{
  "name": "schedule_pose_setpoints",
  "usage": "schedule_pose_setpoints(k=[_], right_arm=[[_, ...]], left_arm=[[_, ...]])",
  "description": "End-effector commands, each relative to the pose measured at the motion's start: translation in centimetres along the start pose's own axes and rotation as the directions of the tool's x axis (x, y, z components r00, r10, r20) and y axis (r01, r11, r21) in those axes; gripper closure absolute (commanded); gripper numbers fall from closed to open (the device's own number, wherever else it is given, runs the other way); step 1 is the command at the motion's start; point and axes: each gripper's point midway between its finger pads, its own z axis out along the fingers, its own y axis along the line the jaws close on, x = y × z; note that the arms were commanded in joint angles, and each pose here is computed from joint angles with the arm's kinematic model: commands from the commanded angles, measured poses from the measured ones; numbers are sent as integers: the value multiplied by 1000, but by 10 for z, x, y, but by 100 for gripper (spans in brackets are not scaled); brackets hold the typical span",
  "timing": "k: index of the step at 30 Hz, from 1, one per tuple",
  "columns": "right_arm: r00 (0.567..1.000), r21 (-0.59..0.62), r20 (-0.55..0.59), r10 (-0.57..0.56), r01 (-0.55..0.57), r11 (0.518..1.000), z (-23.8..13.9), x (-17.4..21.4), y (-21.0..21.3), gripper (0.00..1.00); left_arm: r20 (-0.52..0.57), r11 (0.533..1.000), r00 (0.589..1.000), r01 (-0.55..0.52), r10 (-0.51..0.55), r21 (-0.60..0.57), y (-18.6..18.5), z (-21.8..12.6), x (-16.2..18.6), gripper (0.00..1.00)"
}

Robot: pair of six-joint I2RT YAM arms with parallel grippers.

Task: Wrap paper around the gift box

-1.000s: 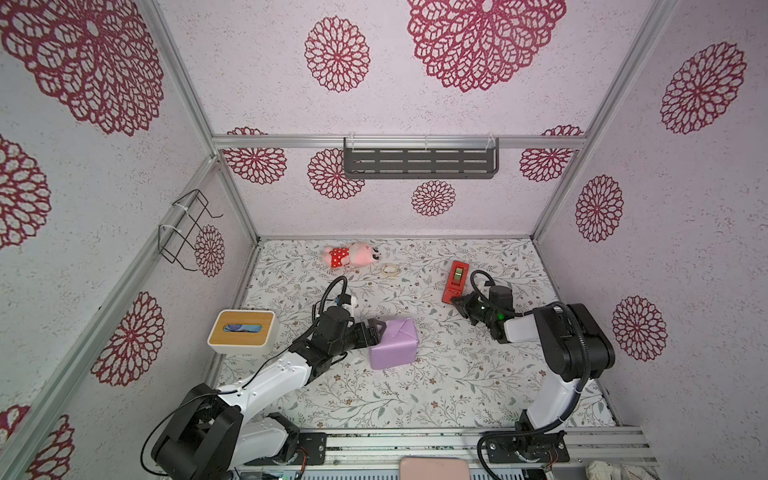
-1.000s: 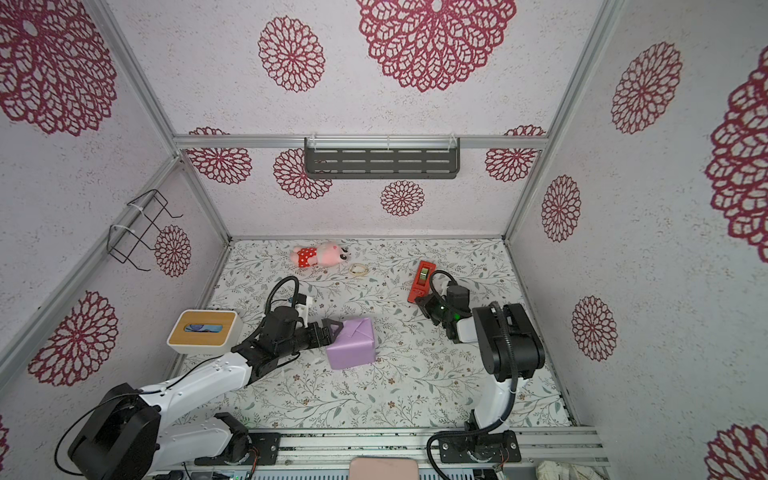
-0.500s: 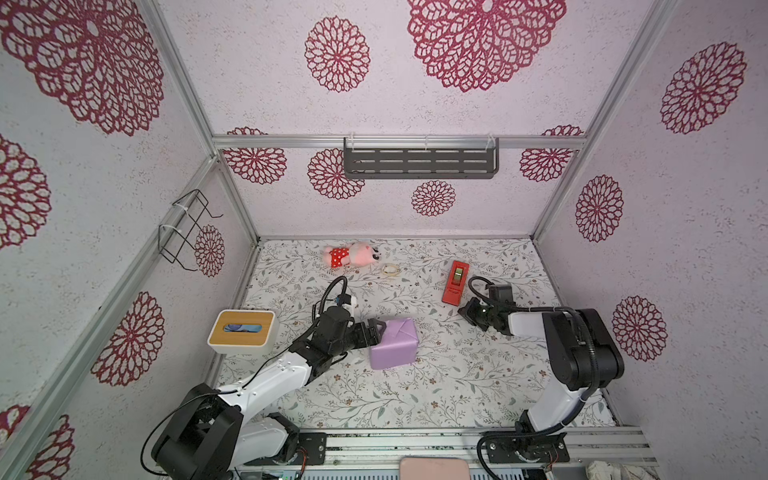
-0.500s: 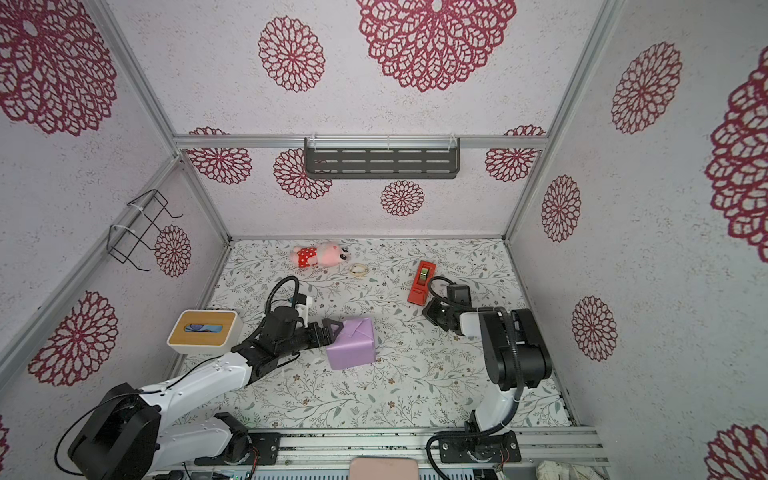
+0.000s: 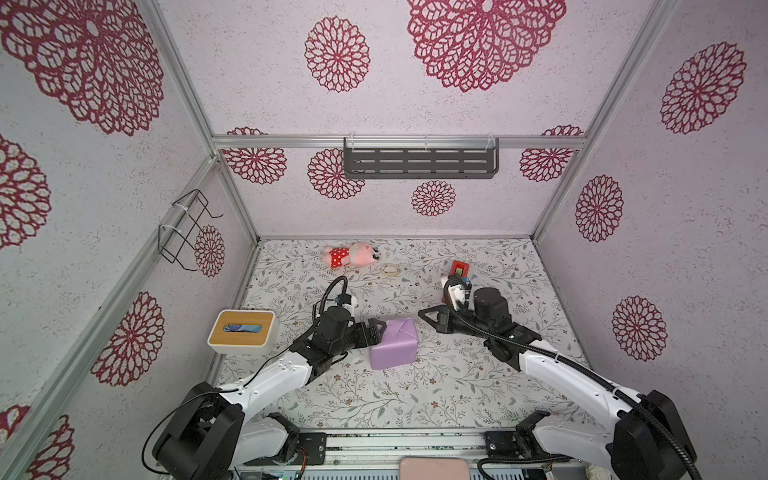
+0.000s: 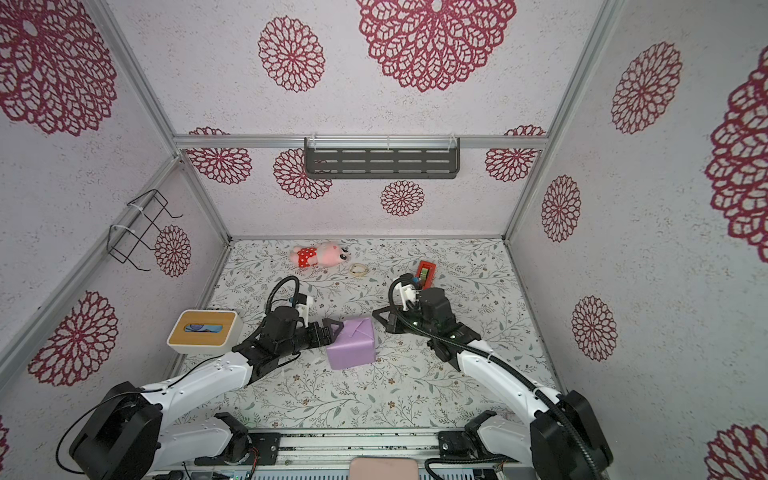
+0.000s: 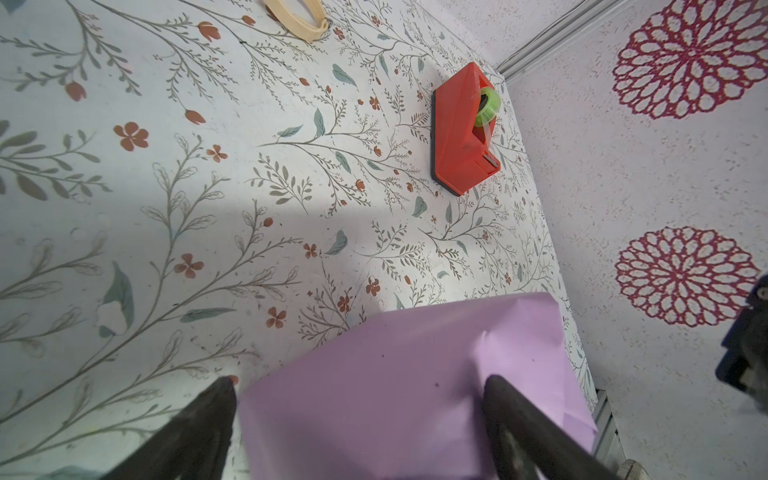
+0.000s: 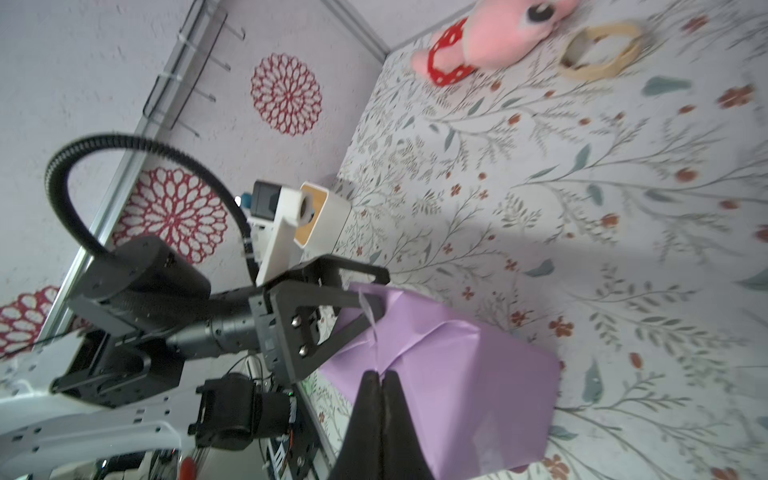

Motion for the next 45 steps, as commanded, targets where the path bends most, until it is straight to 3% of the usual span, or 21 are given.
schedule_pose_setpoints(k=[1,8,30,36,45], right_arm=[[996,-33,-58,-64,63,997,15,11,22,100],[986,-49,-132,-102,96,994,44,23,28,100],[975,-10,-184,-125,125,992,65,33,13,100],[957,24,-204,-204,213,977,63,38,4,100],[889,80,-303,-344,384,920,63,62,-23,100]], left_arm=[[-146,992,989,-9,-9,-127,38,2,41,6],[-150,992,989,-12,-7,-127,37,2,41,6],[-149,992,989,-11,-8,-128,39,2,43,6],[-149,992,989,-15,-4,-125,38,1,43,6],[-149,992,989,-13,-6,-127,39,1,43,6]])
